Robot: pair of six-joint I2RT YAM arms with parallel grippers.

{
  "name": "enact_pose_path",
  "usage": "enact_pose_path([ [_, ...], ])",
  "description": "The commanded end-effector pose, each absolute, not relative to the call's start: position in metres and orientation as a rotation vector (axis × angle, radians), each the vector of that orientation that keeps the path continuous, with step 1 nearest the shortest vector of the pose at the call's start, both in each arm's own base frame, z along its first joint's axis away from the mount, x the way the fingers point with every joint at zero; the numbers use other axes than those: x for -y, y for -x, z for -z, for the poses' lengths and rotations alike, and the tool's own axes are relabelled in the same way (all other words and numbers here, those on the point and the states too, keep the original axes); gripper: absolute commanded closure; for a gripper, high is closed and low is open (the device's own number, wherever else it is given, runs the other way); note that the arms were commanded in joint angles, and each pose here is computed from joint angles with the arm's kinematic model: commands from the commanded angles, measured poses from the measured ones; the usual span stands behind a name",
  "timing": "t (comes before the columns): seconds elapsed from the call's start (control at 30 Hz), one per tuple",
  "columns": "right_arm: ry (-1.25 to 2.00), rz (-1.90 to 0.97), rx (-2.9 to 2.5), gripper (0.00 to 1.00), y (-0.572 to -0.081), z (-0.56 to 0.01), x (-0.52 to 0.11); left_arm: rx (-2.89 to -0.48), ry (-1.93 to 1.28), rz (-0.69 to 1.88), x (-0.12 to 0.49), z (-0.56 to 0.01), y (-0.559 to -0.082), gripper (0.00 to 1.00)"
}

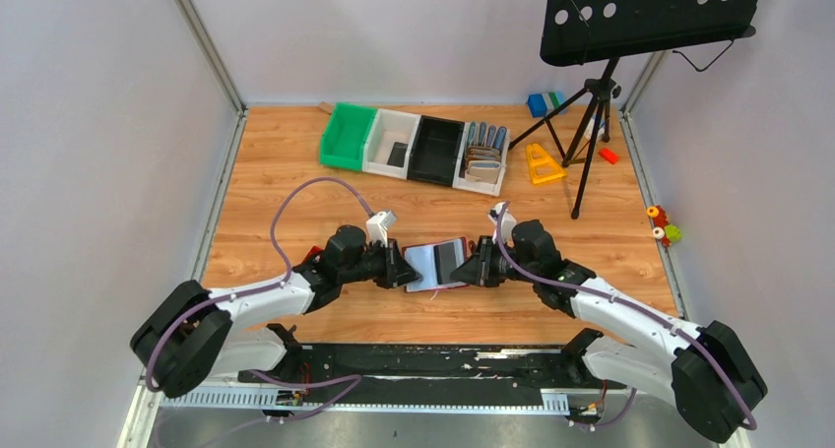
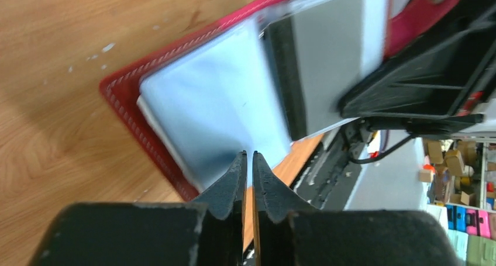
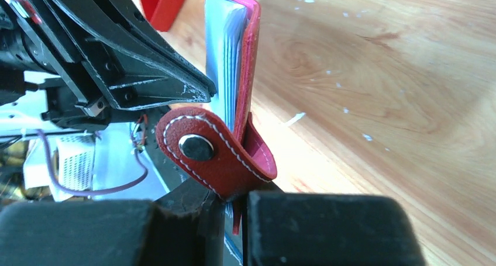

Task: Take the credit cards out of the card holder
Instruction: Remove the credit card from the card holder.

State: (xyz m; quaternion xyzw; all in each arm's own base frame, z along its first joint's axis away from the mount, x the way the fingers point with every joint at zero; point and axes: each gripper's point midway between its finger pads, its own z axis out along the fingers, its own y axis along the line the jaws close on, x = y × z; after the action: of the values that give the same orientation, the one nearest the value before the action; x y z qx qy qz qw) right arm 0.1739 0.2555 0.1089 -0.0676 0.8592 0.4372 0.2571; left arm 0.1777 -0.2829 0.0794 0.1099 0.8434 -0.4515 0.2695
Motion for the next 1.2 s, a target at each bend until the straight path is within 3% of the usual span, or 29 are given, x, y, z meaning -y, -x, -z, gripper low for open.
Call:
enact_pose_path([
  [0.0,0.257,-1.418,-2.163,1.00,-0.166,-0.152,-0.275,-2.156,-0.308,1.316,0.288,-0.118,-0.175,0.84],
  [0.33,0.310,-1.557,-2.062,1.00,-0.152,-0.178,-0.281,-2.037,-0.289,1.590,0.300,-0.152,-0.163,0.76],
  [0.5,0.318,-1.617,-2.025,1.00,-0.146,-0.189,-0.282,-1.964,-0.278,1.718,0.301,-0.167,-0.160,0.67],
  [0.63,0.336,-1.695,-1.997,1.00,-0.140,-0.198,-0.285,-1.950,-0.292,1.772,0.303,-0.171,-0.156,0.66],
  [0.8,0.341,-1.763,-1.975,1.00,-0.136,-0.203,-0.288,-1.911,-0.309,1.820,0.305,-0.180,-0.152,0.74],
  [0.93,0.338,-1.770,-1.983,1.00,-0.136,-0.200,-0.289,-1.884,-0.304,1.839,0.304,-0.185,-0.152,0.98],
  [1.0,0.334,-1.759,-1.986,0.99,-0.137,-0.199,-0.289,-1.880,-0.281,1.827,0.301,-0.185,-0.155,1.00],
  [1.1,0.305,-1.725,-2.006,0.81,-0.140,-0.194,-0.286,-1.895,-0.245,1.804,0.295,-0.180,-0.159,1.00],
  [1.17,0.276,-1.698,-2.021,0.75,-0.143,-0.190,-0.283,-1.918,-0.235,1.784,0.292,-0.175,-0.161,1.00],
])
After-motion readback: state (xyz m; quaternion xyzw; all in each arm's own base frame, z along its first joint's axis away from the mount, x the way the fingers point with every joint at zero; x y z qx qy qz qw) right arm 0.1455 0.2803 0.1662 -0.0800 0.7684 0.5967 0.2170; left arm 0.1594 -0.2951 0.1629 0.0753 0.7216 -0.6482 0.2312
